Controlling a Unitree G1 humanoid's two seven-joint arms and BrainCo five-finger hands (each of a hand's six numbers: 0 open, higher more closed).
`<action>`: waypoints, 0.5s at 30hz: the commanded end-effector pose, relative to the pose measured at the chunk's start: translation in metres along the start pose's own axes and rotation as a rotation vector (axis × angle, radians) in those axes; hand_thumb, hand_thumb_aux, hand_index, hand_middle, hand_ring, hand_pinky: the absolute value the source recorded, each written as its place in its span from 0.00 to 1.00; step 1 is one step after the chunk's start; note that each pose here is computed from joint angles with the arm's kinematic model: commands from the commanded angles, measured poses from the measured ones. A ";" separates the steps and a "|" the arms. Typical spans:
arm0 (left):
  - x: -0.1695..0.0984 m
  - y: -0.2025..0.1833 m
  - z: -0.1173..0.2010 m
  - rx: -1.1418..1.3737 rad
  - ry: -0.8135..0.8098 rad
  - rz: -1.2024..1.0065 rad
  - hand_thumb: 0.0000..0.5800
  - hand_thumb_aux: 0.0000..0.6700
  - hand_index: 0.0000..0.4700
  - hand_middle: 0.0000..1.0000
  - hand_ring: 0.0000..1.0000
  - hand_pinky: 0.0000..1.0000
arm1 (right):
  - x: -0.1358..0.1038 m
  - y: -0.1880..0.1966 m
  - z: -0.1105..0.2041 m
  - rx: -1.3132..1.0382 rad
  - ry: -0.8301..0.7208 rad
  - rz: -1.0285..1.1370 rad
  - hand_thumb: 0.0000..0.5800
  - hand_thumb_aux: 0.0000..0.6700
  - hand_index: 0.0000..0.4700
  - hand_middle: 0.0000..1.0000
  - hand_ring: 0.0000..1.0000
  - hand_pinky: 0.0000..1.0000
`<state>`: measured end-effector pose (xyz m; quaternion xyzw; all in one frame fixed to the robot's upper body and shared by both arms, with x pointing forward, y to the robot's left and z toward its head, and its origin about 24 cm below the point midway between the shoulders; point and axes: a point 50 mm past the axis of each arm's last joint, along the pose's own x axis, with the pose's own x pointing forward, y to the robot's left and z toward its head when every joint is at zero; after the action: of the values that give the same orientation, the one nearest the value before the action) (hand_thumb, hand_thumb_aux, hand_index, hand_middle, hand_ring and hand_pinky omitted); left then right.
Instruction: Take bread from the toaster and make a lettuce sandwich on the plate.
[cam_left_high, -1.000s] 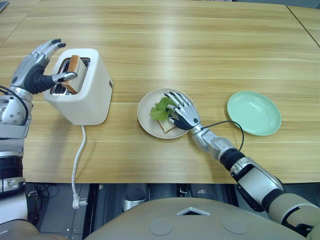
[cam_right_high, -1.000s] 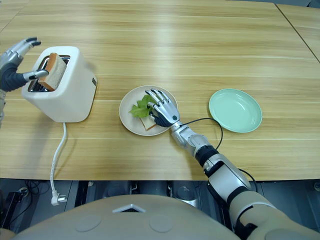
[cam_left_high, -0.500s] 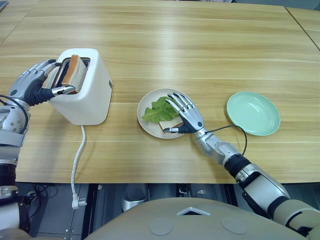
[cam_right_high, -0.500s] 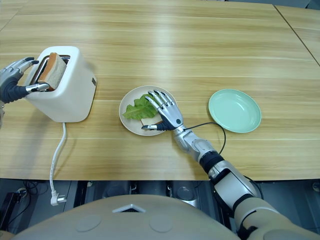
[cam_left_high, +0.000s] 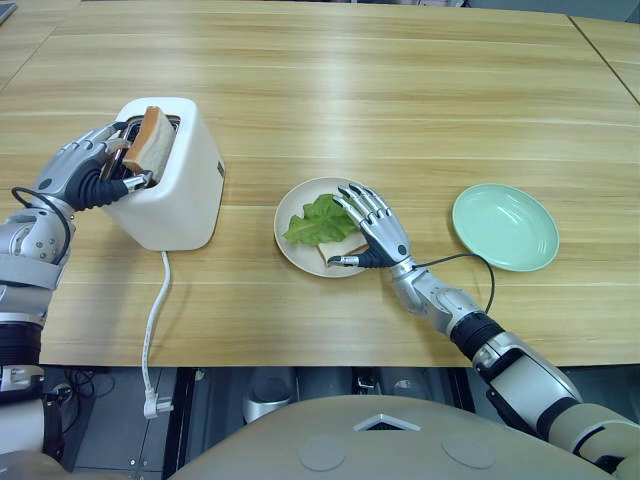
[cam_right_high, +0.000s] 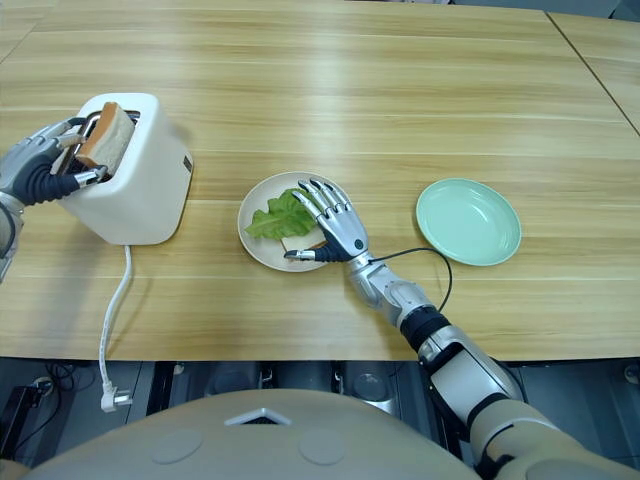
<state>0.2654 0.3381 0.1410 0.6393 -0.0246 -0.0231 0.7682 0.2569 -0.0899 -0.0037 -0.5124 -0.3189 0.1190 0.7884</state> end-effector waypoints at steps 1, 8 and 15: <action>0.001 -0.012 -0.001 -0.020 0.011 -0.045 0.89 0.67 0.65 0.00 0.00 0.00 | 0.000 -0.001 0.000 0.007 0.011 -0.010 0.00 0.00 0.00 0.00 0.00 0.00; 0.005 -0.006 0.006 -0.078 -0.027 0.000 0.96 0.79 0.78 0.00 0.00 0.00 | 0.000 0.000 0.000 0.009 0.017 -0.012 0.00 0.00 0.00 0.00 0.00 0.00; 0.009 -0.014 0.001 -0.103 0.002 -0.017 0.91 0.70 0.68 0.00 0.00 0.00 | 0.000 0.001 0.002 0.014 0.014 -0.013 0.00 0.00 0.00 0.00 0.00 0.00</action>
<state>0.2718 0.3358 0.1382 0.6033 -0.0336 -0.0176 0.7966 0.2561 -0.0870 -0.0037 -0.5075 -0.3197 0.1164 0.7917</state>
